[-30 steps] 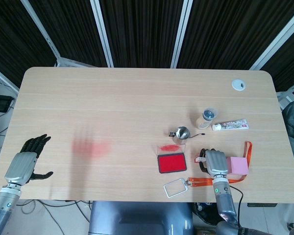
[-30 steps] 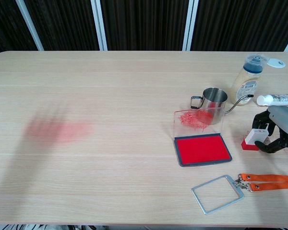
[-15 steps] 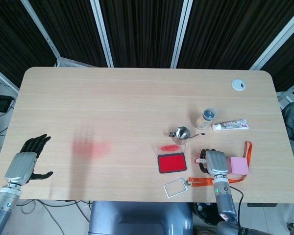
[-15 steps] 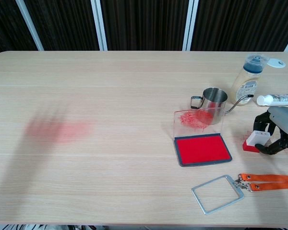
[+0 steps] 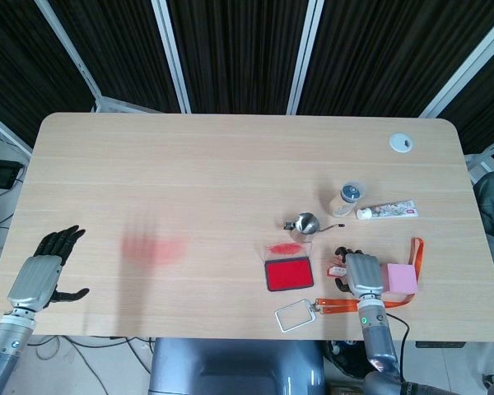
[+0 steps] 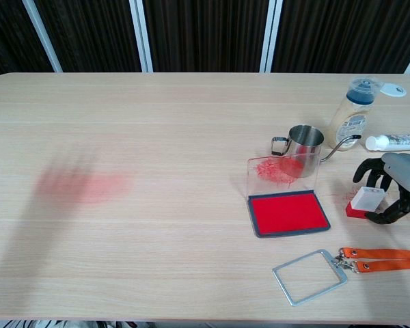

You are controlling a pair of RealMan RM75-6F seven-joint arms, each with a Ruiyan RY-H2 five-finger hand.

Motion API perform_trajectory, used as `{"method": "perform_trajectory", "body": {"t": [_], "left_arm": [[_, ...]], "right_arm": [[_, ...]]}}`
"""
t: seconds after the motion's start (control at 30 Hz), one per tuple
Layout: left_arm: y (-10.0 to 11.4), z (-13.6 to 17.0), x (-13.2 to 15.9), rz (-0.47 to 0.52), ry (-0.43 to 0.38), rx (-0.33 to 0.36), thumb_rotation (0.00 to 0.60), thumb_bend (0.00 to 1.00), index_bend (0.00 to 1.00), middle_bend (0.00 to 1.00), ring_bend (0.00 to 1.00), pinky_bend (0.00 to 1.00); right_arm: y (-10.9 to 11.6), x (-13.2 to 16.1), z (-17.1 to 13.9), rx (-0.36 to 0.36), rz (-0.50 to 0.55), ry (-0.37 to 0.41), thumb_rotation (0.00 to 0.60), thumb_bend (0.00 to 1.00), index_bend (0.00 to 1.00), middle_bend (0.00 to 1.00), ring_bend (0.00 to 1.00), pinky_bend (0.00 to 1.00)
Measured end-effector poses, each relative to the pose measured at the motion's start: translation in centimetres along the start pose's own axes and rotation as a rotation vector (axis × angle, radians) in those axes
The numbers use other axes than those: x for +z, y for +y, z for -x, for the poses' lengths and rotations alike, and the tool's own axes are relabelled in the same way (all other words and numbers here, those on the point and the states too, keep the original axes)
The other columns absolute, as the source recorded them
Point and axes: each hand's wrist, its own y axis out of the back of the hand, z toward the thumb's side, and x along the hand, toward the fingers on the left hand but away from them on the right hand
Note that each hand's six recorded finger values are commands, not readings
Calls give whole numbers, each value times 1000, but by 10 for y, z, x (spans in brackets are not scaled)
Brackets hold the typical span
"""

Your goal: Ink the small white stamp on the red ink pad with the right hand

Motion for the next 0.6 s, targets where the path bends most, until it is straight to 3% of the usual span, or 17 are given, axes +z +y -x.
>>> {"method": "perform_trajectory", "body": {"t": [0.37, 0.6], "left_arm": [[0, 0, 0, 0, -1, 0, 600, 11, 0, 0, 0, 0], [1, 0, 0, 5, -1, 1, 600, 11, 0, 0, 0, 0]], "right_arm": [[5, 1, -3, 5, -8, 6, 600, 199, 137, 155, 169, 345], [14, 8, -9, -13, -9, 38, 600, 198, 135, 128, 143, 308]]}}
